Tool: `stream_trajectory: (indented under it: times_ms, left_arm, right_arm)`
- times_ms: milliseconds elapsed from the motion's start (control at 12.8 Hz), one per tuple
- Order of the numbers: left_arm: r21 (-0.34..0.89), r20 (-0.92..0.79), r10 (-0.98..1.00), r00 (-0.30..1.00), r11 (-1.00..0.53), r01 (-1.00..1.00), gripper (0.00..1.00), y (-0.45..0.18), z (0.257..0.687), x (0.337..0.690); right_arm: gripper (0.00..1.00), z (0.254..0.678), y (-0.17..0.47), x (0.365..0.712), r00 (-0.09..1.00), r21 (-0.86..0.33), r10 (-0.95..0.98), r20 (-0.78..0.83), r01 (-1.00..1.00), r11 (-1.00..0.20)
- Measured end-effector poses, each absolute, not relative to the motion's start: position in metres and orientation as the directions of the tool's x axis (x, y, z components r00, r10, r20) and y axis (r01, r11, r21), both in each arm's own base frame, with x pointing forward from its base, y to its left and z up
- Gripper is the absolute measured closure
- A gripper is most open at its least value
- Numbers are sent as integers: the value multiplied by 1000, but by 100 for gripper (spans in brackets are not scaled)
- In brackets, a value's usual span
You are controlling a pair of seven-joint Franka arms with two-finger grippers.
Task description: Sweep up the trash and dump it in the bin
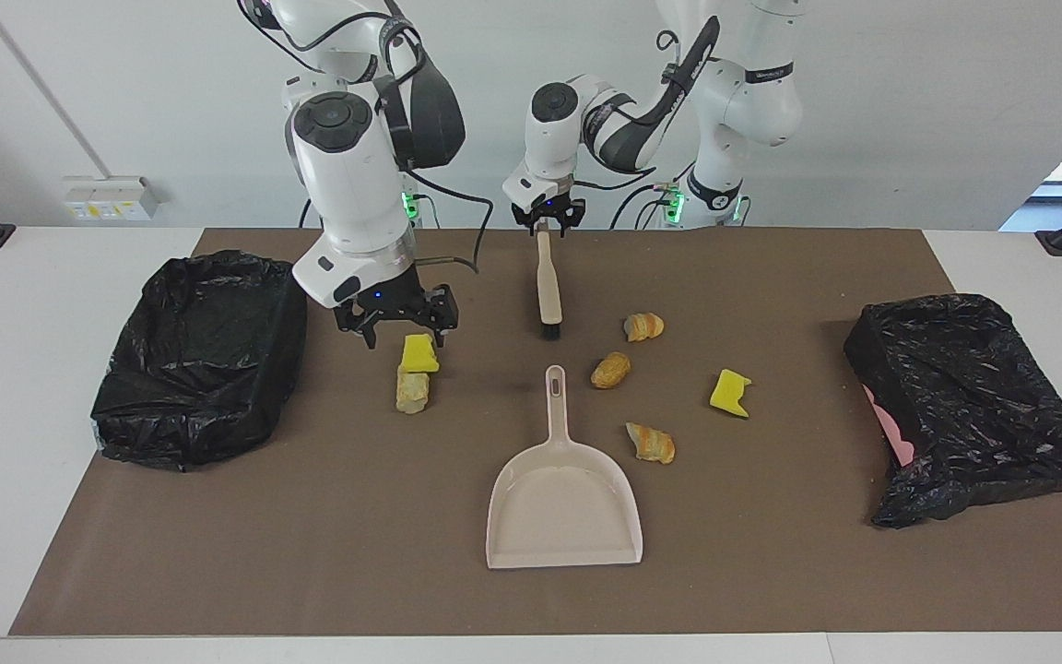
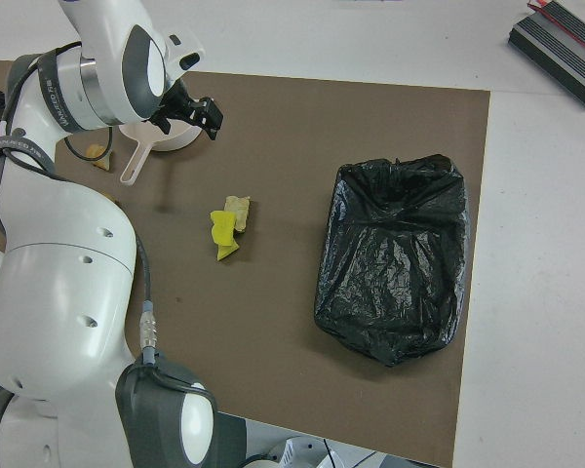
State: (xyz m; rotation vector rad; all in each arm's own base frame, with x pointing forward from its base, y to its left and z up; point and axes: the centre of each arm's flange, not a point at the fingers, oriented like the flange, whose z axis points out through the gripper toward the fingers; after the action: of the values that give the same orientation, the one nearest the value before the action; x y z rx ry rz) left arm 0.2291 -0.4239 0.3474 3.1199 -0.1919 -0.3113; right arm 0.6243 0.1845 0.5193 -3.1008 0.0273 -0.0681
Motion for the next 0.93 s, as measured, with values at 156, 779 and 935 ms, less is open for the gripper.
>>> stream_trajectory:
  times_ms: [156,779,935]
  left_arm:
    - [2,-208,-121,971,-992,-124,74,-422,347,228]
    - [-34,-266,1,964,-999,-8,74,-387,394,286]
    - [-25,-256,51,965,-999,46,74,-360,419,319]
  right_arm:
    - [0,515,186,626,999,-45,-18,49,-16,-999]
    - [0,496,189,622,997,-38,67,34,69,-997]
    - [0,496,182,624,996,-36,78,35,80,-996]
